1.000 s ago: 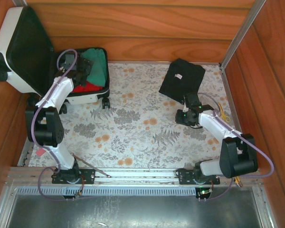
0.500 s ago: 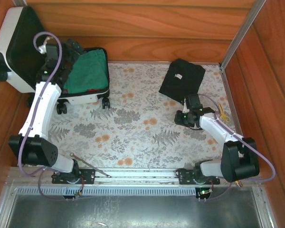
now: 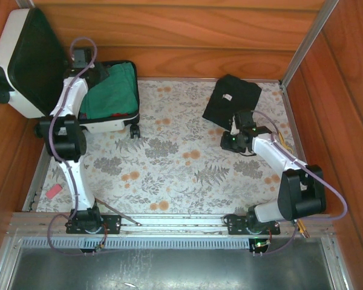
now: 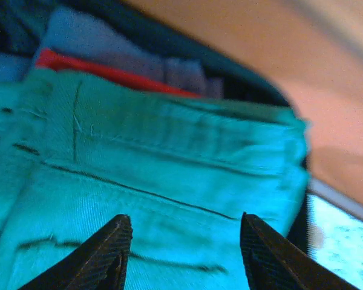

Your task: Pack the luggage

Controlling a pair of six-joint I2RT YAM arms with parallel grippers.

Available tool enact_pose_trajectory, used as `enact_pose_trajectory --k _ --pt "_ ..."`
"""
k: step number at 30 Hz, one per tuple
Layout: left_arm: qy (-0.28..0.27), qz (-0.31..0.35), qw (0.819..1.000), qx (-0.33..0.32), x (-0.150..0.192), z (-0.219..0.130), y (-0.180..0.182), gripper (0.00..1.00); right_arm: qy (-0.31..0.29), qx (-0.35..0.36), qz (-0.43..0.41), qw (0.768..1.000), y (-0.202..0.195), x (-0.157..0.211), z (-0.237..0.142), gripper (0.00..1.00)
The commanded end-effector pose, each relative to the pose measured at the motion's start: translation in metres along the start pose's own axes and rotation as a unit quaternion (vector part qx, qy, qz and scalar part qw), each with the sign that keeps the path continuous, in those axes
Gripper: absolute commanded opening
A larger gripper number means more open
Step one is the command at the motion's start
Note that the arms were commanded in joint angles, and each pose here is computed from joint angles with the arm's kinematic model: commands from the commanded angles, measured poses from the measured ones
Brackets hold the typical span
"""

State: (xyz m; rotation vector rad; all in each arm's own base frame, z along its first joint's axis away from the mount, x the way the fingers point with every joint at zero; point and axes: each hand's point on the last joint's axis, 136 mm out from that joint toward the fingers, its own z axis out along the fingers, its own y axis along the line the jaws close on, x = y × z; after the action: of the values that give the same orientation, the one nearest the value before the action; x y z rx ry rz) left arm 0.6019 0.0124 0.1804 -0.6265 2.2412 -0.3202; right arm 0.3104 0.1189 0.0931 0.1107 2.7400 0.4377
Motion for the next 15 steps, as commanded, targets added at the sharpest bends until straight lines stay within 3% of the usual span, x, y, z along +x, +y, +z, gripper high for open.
enact_pose_trajectory --k 1,4,7,10,15 --pt "0.015 0.004 0.999 -0.029 0.004 0.03 0.024 0.44 -0.001 0.013 0.003 1.0 -0.001 -0.004 -0.009 0.29" --pt "0.036 -0.037 0.997 -0.051 0.016 0.061 0.056 0.42 -0.002 0.012 0.002 1.0 0.002 -0.008 -0.012 0.29" --pt "0.046 -0.062 0.997 -0.012 0.021 0.071 0.055 0.43 -0.003 0.019 -0.004 1.0 0.002 -0.012 -0.016 0.29" --pt "0.008 -0.049 0.998 0.023 0.007 0.055 0.04 0.48 -0.011 0.024 -0.01 1.0 0.002 -0.018 -0.019 0.29" --pt "-0.087 -0.044 0.994 0.057 -0.036 -0.001 0.018 0.56 -0.011 0.019 -0.016 1.0 0.006 -0.024 -0.02 0.3"
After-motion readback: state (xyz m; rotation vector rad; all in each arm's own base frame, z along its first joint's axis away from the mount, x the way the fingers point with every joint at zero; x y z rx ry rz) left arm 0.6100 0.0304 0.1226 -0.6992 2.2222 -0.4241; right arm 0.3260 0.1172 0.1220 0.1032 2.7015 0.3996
